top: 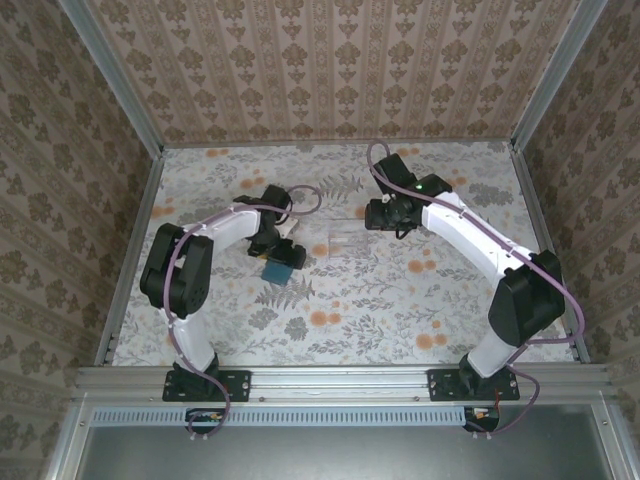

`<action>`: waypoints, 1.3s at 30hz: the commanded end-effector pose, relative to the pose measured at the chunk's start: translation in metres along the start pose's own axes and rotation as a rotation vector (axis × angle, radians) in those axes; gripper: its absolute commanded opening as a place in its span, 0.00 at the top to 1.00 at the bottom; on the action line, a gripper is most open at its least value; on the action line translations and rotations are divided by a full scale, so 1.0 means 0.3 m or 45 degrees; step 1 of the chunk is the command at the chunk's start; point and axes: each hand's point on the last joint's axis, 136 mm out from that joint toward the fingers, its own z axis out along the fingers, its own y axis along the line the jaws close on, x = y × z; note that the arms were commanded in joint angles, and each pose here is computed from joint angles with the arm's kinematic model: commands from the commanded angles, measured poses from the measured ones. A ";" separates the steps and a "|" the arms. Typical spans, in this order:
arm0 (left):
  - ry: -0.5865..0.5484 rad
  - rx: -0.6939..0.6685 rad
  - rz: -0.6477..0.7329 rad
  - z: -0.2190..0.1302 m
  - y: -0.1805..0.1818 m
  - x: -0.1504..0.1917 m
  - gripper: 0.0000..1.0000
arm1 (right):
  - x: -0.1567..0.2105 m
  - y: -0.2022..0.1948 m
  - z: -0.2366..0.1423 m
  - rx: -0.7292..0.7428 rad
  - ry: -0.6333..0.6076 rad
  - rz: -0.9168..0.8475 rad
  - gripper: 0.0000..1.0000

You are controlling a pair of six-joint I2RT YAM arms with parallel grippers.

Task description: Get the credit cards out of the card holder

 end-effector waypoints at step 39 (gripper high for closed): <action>-0.035 -0.124 -0.129 -0.153 -0.328 0.240 0.41 | 0.182 -0.002 -0.034 -0.184 0.070 -0.008 0.49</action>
